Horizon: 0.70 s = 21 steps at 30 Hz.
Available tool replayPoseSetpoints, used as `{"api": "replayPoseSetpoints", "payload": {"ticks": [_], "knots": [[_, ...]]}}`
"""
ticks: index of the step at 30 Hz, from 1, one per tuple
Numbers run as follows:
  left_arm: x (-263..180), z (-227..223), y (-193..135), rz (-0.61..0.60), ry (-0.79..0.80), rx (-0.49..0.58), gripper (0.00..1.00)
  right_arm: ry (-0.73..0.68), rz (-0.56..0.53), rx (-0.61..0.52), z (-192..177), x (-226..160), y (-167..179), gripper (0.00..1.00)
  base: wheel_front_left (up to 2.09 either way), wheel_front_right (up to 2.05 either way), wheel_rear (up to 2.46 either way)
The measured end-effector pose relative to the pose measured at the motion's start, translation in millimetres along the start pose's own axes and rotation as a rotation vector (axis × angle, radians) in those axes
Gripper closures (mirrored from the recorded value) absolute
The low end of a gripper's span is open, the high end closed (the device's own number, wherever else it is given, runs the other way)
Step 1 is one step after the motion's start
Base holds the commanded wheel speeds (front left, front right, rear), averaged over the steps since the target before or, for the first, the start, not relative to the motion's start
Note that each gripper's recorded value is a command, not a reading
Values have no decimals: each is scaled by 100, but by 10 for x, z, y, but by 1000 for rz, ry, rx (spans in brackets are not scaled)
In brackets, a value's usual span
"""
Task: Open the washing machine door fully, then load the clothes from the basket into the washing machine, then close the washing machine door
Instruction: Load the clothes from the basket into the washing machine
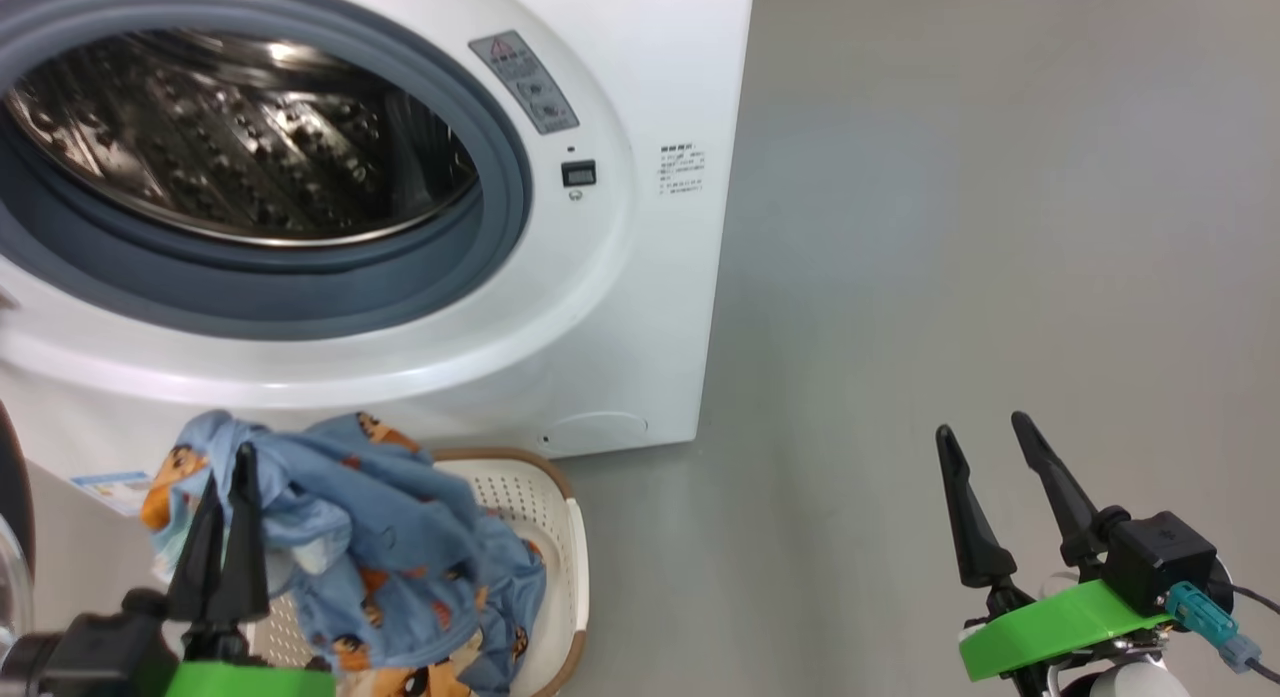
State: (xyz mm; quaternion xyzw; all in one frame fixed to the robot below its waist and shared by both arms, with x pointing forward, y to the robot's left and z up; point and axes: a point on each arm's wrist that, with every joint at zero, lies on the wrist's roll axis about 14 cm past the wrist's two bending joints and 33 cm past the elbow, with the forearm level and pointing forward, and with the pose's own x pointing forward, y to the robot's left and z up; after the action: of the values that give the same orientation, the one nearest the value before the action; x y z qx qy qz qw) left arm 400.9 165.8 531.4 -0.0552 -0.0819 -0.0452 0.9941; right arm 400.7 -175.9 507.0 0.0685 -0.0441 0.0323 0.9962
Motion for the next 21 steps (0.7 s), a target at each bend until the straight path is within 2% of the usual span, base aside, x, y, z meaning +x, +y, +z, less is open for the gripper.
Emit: {"api": "replayPoseSetpoints", "payload": {"ticks": [21], "knots": [[-582, -2, 140, 68, 42, 18, 100, -77, -14, -22, 312, -316, -20, 0, 0, 0, 0]]}}
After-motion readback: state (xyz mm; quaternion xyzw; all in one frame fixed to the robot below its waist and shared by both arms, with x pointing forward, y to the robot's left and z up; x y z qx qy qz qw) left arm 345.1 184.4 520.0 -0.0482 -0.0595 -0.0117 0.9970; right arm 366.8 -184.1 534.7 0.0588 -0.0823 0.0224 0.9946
